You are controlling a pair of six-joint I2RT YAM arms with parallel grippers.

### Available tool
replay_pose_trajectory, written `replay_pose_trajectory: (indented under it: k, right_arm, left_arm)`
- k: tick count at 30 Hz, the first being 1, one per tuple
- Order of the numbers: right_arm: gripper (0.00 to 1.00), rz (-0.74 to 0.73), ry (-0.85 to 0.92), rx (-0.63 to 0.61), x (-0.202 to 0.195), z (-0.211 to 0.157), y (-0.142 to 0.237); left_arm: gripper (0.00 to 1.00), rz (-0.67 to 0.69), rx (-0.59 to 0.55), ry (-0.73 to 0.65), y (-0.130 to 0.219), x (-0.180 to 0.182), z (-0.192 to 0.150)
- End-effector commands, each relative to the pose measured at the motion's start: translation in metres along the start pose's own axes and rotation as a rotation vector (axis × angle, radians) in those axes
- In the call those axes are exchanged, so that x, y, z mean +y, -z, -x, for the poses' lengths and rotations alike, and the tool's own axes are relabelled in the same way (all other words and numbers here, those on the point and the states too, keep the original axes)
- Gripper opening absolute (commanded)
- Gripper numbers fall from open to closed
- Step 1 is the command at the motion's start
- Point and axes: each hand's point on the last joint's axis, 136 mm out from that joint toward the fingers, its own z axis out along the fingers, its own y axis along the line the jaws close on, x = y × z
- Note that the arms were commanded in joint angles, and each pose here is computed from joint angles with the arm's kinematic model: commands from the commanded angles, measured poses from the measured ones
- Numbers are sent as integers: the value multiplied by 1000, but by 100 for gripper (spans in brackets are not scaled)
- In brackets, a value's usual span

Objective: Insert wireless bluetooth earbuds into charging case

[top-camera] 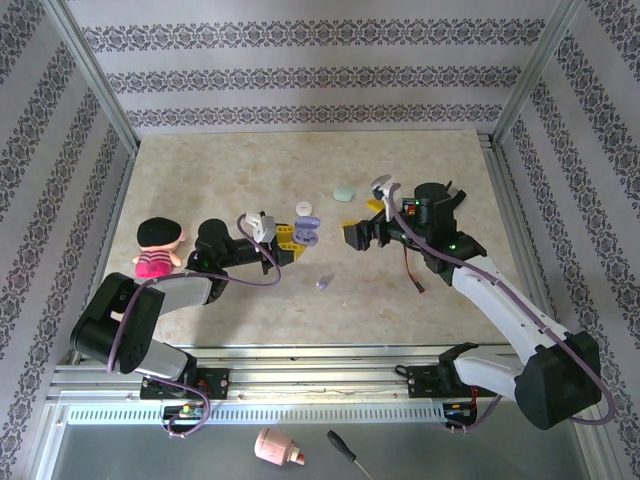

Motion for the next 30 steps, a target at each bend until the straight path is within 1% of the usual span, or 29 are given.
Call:
replay_pose_trajectory:
  k: [1, 4, 6, 8, 13, 15, 16, 17, 19, 21, 22, 23, 24, 25, 30]
  right_arm:
    - [98, -77, -153, -40, -26, 5, 1]
    - [97, -117, -229, 39, -45, -16, -8]
    - [91, -119, -260, 78, -49, -26, -14]
    - [89, -55, -250, 75, -38, -28, -20]
    - [76, 169, -119, 72, 15, -22, -30]
    - [73, 219, -97, 80, 27, -21, -34]
    - [71, 219, -94, 83, 28, -20, -37]
    - [70, 196, -100, 83, 24, -20, -39]
    - [63, 72, -156, 98, -3, -24, -46]
    - [64, -66, -197, 131, -33, -34, -51]
    - [64, -143, -220, 146, -51, -39, -53]
    - [62, -205, -242, 157, -65, -43, -53]
    - [58, -266, -260, 172, -80, -48, -54]
    - [57, -323, -277, 193, -94, -54, -57]
    - [56, -475, -311, 318, -134, -78, -75]
  left_arm:
    - [20, 49, -79, -59, 8, 7, 19]
    - [20, 65, -85, -60, 10, 9, 19]
    - [20, 75, -90, -63, 11, 11, 19]
    - [20, 81, -98, -61, 12, 12, 19]
    - [20, 64, -129, -55, 13, 11, 25]
    - [20, 64, -132, -55, 13, 11, 26]
    - [20, 67, -135, -56, 13, 11, 26]
    - [20, 72, -139, -57, 14, 11, 27]
    - [20, 80, -149, -60, 15, 12, 28]
    - [20, 83, -156, -60, 16, 12, 29]
    - [20, 85, -158, -60, 16, 13, 29]
    - [20, 87, -160, -59, 17, 13, 29]
    - [20, 89, -163, -60, 17, 13, 29]
    - [20, 93, -164, -59, 18, 14, 29]
    - [20, 96, -163, -55, 19, 14, 28]
